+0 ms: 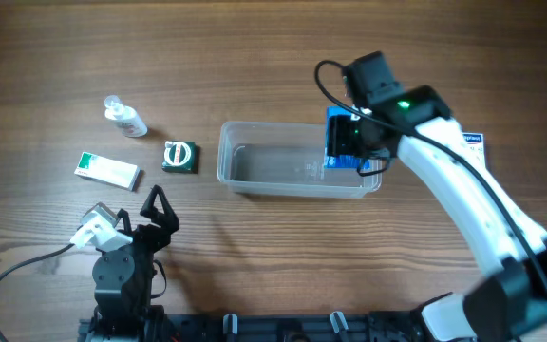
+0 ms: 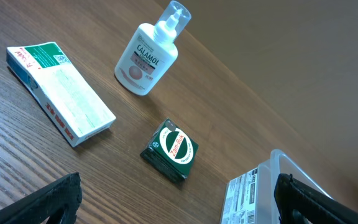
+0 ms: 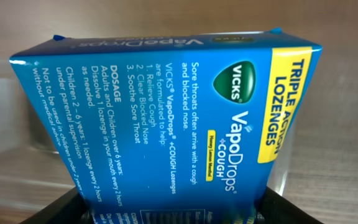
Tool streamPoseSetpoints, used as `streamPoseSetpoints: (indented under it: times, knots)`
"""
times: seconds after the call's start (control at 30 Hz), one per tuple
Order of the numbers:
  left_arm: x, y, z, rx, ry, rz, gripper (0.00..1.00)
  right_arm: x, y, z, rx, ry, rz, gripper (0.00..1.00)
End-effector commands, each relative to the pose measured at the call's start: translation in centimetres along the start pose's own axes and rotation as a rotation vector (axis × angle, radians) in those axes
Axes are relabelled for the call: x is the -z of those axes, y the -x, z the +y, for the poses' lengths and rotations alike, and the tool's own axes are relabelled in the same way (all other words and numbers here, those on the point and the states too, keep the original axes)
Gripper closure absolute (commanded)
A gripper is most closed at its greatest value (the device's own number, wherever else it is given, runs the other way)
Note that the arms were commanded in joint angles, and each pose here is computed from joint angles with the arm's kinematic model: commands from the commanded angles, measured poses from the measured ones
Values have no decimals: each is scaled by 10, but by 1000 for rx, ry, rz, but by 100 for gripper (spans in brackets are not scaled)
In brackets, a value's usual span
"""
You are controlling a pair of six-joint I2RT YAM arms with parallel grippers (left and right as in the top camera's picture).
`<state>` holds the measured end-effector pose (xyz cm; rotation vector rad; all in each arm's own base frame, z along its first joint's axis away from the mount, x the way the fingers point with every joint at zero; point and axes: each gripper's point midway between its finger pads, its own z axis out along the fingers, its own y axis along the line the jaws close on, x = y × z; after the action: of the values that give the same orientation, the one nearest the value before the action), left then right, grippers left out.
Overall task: Pack container
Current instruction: 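Carry the Vicks box left and lower it into the container, then release the box and move right gripper to the white Hansaplast box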
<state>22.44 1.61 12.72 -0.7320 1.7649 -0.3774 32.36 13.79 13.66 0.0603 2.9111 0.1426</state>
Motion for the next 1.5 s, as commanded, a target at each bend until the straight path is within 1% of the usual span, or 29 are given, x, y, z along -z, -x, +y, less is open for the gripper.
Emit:
streamPoseSetpoints:
  times: [0.0, 0.13, 0.3, 0.4, 0.43, 0.5, 0.57, 0.6, 0.77, 0.83, 0.97, 1.03, 1.07, 1.1, 1.17, 1.23, 1.33, 1.47]
  knots:
    - [0, 1, 0, 13, -3, -7, 0, -29, -11, -9, -49, -78, 99, 34]
    - [0, 1, 0, 13, -3, -7, 0, -40, -22, -14, -48, -110, 162, 34]
    - [0, 1, 0, 13, -3, -7, 0, -39, -26, -17, -46, -124, 179, 34]
    - [0, 1, 0, 13, -3, -7, 0, -38, -30, -18, -45, -131, 195, 32]
    - [0, 1, 0, 13, -3, -7, 0, -37, -30, -19, -43, -132, 197, 30]
    - [0, 1, 0, 13, -3, -7, 0, -37, -30, -19, -43, -132, 197, 21]
    - [0, 1, 0, 13, -3, -7, 0, -38, -29, -18, -43, -130, 192, 7]
    - [0, 1, 0, 13, -3, -7, 0, -38, -28, -17, -43, -127, 186, 4]
    - [0, 1, 0, 13, -3, -7, 0, -37, -21, -22, -39, -157, 150, 4]
    - [0, 1, 0, 13, -3, -7, 0, -31, -15, -27, -36, -183, 114, 4]
    - [0, 1, 0, 13, -3, -7, 0, -4, -3, -32, -13, -192, 16, 4]
    - [0, 1, 0, 13, -3, -7, 0, 15, 4, -33, -27, -171, -44, 1]
    - [0, 1, 0, 13, -3, -7, 0, 37, 12, -38, -55, -145, -114, 0]
    - [0, 1, 0, 13, -3, -7, 0, 75, 27, -62, -135, -133, -242, 0]
    - [0, 1, 0, 13, -3, -7, 0, 94, 36, -81, -150, -135, -314, 0]
    - [0, 1, 0, 13, -3, -7, 0, 110, 46, -103, -120, -149, -376, 0]
    - [0, 1, 0, 13, -3, -7, 0, 113, 54, -142, -83, -194, -376, 2]
    - [0, 1, 0, 13, -3, -7, 0, 88, 52, -183, -153, -203, -281, 2]
